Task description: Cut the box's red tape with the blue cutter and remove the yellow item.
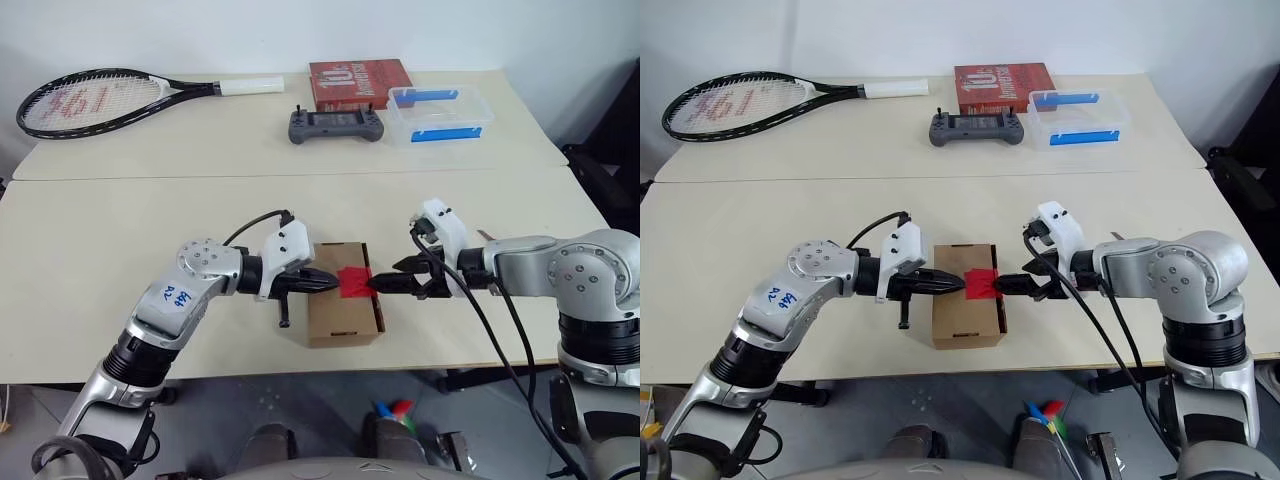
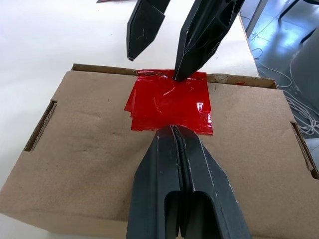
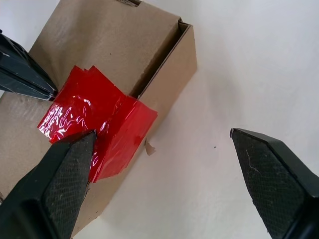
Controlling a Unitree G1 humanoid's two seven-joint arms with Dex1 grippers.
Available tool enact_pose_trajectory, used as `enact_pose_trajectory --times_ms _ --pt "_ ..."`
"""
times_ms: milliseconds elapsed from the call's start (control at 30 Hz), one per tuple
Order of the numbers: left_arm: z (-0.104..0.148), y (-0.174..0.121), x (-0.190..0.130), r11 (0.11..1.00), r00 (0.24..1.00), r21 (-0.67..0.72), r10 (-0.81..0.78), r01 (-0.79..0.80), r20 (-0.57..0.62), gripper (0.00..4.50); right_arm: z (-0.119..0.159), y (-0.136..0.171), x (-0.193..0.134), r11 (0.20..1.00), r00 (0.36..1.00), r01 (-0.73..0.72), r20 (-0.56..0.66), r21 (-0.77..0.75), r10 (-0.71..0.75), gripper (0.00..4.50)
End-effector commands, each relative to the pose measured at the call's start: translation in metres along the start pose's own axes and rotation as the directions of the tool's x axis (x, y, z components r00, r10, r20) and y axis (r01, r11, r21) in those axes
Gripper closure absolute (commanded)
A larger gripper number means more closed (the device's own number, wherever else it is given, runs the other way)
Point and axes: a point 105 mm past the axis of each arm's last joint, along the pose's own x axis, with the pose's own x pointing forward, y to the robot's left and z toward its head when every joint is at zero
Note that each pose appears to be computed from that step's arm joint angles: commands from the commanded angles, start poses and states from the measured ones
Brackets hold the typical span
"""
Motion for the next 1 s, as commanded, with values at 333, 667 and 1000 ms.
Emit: enact_pose_trajectory --times_ms 333,667,1000 --pt "-0.012 -0.004 0.000 1.000 0.999 -0.012 -0.003 0.002 -0.042 4.50 -0.017 -0.013 -0.004 0.987 0.999 -0.031 -0.007 0.159 0.033 0.04" --pt "-0.013 -0.004 0.000 1.000 0.999 -0.004 -0.006 0.006 -0.052 4.50 -0.007 -0.014 0.004 0.992 0.987 0.127 -0.094 -0.023 -0.129 0.04" --pt "-0.015 -0.007 0.004 1.000 0.999 -0.007 -0.011 0.010 -0.048 4.50 0.003 -0.012 0.007 0.951 0.957 0.228 -0.131 -0.209 -0.259 0.04"
